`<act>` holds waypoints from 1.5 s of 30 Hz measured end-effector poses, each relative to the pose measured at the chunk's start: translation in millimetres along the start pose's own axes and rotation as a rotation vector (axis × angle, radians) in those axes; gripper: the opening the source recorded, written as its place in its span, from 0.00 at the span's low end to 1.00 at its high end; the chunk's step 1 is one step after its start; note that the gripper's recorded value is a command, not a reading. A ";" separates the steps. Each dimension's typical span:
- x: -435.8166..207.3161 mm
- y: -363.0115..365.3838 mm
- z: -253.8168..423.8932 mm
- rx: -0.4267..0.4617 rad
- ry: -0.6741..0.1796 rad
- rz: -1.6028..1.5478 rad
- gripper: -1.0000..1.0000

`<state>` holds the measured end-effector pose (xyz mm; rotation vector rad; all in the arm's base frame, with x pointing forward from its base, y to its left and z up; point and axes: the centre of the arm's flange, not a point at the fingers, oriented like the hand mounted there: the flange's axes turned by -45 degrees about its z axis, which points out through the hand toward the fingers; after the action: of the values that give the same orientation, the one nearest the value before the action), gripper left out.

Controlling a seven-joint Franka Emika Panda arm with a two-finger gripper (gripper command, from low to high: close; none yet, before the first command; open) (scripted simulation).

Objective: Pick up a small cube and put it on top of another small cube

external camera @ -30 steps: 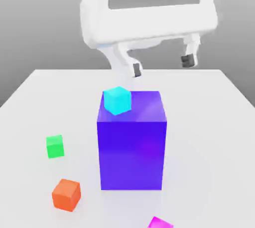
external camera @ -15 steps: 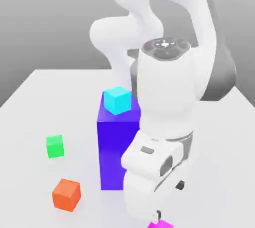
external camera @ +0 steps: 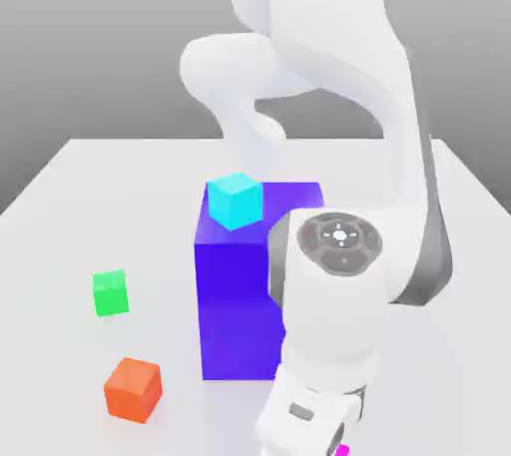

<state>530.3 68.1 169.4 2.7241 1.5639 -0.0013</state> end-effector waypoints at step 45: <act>-402.0 -118.8 -23.6 0.047 0.095 0.049 0.00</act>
<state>225.1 -219.2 193.4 2.8378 1.5371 0.0936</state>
